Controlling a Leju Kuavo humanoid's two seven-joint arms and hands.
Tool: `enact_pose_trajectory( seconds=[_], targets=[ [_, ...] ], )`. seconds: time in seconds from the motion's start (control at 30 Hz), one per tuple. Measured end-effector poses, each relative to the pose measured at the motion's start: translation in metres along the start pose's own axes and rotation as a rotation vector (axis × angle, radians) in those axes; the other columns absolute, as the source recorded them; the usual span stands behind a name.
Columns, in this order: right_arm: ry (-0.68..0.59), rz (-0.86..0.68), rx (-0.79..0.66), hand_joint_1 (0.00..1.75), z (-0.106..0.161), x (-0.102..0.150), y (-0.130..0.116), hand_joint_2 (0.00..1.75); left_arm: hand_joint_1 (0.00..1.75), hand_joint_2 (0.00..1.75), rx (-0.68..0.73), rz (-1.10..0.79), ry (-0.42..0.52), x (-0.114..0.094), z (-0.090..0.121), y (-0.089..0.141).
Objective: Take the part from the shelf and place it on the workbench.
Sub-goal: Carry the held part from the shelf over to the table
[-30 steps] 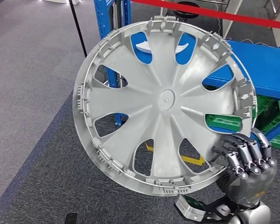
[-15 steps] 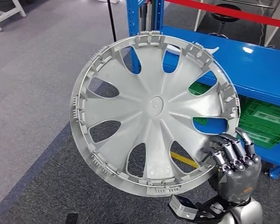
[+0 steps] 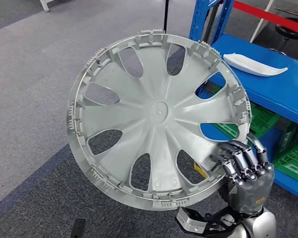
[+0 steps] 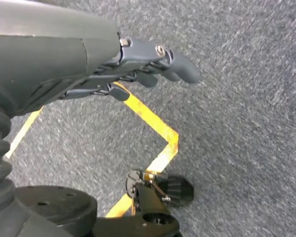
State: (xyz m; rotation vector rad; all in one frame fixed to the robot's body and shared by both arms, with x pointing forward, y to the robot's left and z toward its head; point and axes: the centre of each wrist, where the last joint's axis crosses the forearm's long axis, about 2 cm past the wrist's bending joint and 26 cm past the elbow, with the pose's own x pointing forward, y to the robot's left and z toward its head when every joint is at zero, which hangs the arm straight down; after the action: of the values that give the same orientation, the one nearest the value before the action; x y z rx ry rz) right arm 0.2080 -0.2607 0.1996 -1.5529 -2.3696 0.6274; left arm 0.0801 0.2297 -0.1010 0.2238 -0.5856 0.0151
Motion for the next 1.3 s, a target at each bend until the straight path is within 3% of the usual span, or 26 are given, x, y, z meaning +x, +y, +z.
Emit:
enact_pose_trajectory(
  seconds=[0.27, 0.63, 1.03, 1.3],
  targets=[
    [-0.024, -0.033, -0.004, 1.75, -0.004, 0.007, 0.005, 1.75, 0.00, 1.75, 0.027, -0.011, 0.001, 0.002, -0.002, 0.003],
    [-0.023, -0.056, 0.016, 1.75, 0.003, 0.014, 0.004, 1.75, 0.00, 1.75, 0.034, -0.032, 0.065, -0.015, 0.004, 0.009],
    [-0.035, -0.093, 0.000, 1.75, -0.001, 0.023, 0.005, 1.75, 0.00, 1.75, -0.016, -0.010, 0.037, -0.011, 0.001, 0.010],
    [-0.054, -0.104, -0.016, 1.75, -0.005, 0.031, 0.001, 1.75, 0.00, 1.75, -0.012, -0.022, 0.070, -0.020, 0.004, 0.013]
  ],
)
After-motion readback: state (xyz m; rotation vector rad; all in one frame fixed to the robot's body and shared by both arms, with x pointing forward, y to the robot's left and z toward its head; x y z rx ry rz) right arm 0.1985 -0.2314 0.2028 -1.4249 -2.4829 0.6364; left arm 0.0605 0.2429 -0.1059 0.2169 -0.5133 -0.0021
